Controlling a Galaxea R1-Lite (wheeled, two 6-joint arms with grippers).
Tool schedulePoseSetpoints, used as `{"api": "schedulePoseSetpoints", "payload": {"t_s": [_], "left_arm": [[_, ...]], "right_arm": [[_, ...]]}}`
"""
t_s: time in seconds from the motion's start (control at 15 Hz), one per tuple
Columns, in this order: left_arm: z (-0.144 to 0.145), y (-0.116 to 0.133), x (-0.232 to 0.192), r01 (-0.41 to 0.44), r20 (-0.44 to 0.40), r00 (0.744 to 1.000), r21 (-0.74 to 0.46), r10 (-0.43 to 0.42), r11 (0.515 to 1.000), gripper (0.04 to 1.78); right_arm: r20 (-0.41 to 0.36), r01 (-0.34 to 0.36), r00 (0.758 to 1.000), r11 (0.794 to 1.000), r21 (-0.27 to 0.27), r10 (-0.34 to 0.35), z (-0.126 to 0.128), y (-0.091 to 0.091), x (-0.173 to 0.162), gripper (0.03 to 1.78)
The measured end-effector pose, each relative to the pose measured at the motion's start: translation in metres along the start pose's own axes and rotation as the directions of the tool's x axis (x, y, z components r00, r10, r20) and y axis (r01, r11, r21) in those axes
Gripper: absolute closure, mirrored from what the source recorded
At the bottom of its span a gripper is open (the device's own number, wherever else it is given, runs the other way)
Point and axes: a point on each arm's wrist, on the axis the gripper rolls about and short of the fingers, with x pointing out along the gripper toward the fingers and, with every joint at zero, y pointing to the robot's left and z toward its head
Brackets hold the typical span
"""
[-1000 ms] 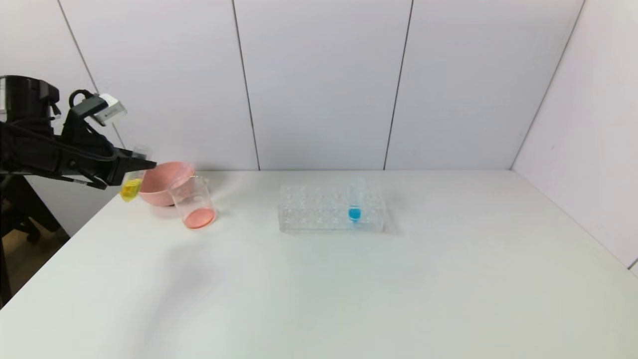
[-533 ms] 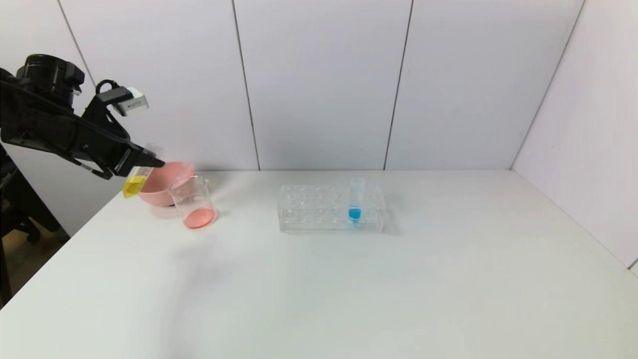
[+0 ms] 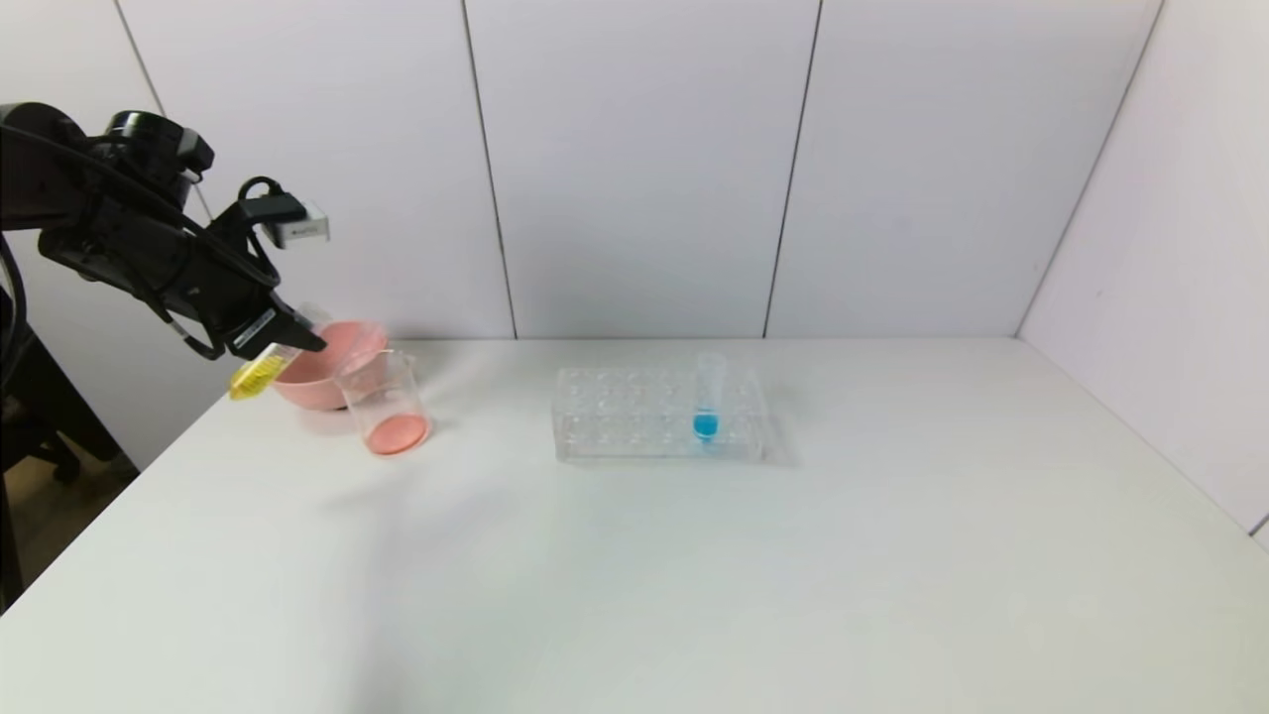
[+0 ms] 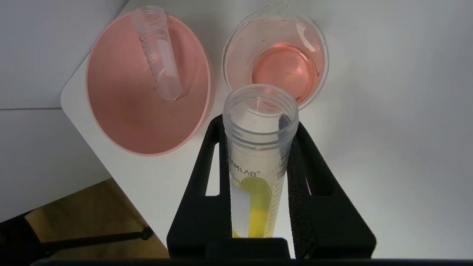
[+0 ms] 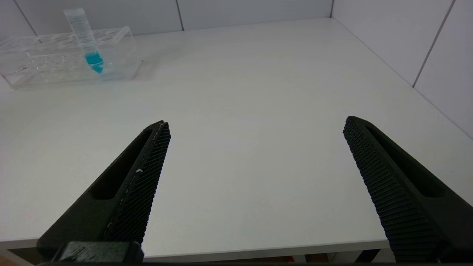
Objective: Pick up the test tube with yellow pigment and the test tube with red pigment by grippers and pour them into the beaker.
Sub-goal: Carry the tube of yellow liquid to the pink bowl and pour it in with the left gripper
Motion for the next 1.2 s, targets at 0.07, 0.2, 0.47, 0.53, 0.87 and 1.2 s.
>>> {"api": "schedulePoseSetpoints", "payload": {"t_s": [0.07,0.2,0.47,0.53,0.87,1.2], "left_arm": [[0.001,-0.001,0.004,0.000,-0.014,1.000,0.019,0.001,1.000,1.38],[0.004,-0.004,0.012,-0.008,-0.044,0.999,0.060,0.010,0.998,1.38],[0.013,-0.012,0.019,-0.042,-0.115,0.992,0.152,0.060,0.988,1.38],[0.016,-0.015,0.020,-0.047,-0.126,0.990,0.168,0.069,0.985,1.38],[0.029,-0.029,0.023,-0.111,-0.238,0.955,0.272,0.179,0.956,1.38],[0.034,-0.040,0.030,-0.114,-0.313,0.925,0.311,0.215,0.943,1.38]], "right_arm": [[0.000,0.000,1.000,1.000,0.000,0.000,0.000,0.000,0.000,0.10],[0.000,0.000,1.000,1.000,0.000,0.000,0.000,0.000,0.000,0.10],[0.000,0.000,1.000,1.000,0.000,0.000,0.000,0.000,0.000,0.10],[0.000,0.000,1.000,1.000,0.000,0.000,0.000,0.000,0.000,0.10],[-0.001,0.000,1.000,1.000,0.000,0.000,0.000,0.000,0.000,0.10],[0.000,0.000,1.000,1.000,0.000,0.000,0.000,0.000,0.000,0.10]]}}
